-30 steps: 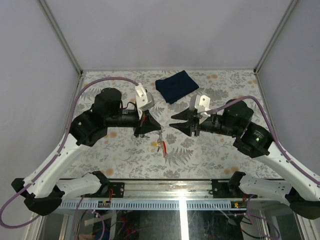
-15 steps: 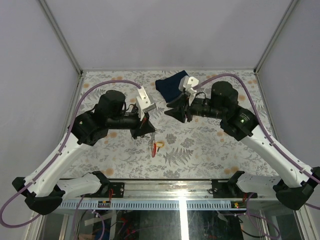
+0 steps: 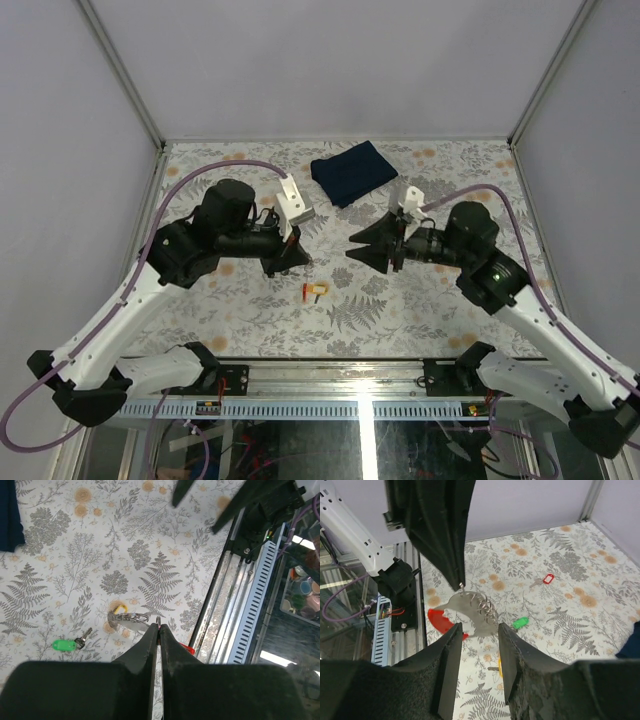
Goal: Put the keys on the keyring
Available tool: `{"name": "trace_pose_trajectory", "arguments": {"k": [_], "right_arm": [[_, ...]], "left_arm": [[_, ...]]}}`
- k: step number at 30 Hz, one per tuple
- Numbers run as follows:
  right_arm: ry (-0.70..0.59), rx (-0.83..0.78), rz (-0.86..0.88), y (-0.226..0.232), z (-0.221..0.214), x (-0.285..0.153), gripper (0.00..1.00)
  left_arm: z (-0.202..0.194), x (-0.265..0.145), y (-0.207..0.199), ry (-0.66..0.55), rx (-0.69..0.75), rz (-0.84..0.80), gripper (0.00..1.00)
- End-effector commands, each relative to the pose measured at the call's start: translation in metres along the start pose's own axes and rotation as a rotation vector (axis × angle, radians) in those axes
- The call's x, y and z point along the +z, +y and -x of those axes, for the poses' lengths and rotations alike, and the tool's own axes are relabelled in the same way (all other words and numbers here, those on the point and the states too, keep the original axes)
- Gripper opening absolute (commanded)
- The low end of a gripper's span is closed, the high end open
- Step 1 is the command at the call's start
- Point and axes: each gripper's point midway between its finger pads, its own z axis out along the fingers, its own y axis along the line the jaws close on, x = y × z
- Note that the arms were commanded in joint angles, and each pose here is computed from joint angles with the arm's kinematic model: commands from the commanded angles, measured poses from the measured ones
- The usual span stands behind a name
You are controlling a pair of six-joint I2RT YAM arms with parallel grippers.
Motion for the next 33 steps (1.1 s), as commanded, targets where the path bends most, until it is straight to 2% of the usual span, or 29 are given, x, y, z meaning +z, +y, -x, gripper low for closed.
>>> {"name": "trace_pose_trajectory", "arguments": {"k": [1, 7, 14, 18, 24, 33], "right_arm": [[-0.134, -0.075, -0.094, 0.002, 0.029, -0.024, 0.42], [0.031, -0.058, -0.141, 0.001, 0.007, -0.040, 0.42], [0.080, -0.036, 0.113, 0.039, -0.013, -0.032, 0.44], [0.033, -0.068, 0.214, 0.050, -0.016, -0.026, 0.45], [-0.172, -0.165, 0.244, 0.064, -0.009, -0.021, 0.43], [-0.203, -0.190, 0.280, 0.080, -0.012, -0.012, 0.38]], "left_arm": [[0.025, -0.004, 0.007, -0.063, 0.090, 0.046, 0.00], [0.026, 0.006, 0.006, -0.041, 0.144, 0.059, 0.00], [0.012, 0.016, -0.028, -0.004, 0.198, -0.014, 0.00], [0.019, 0.018, -0.054, -0.011, 0.237, -0.098, 0.00], [0.028, 0.021, -0.074, -0.021, 0.265, -0.146, 0.00], [0.028, 0.023, -0.079, -0.016, 0.280, -0.143, 0.00]]}}
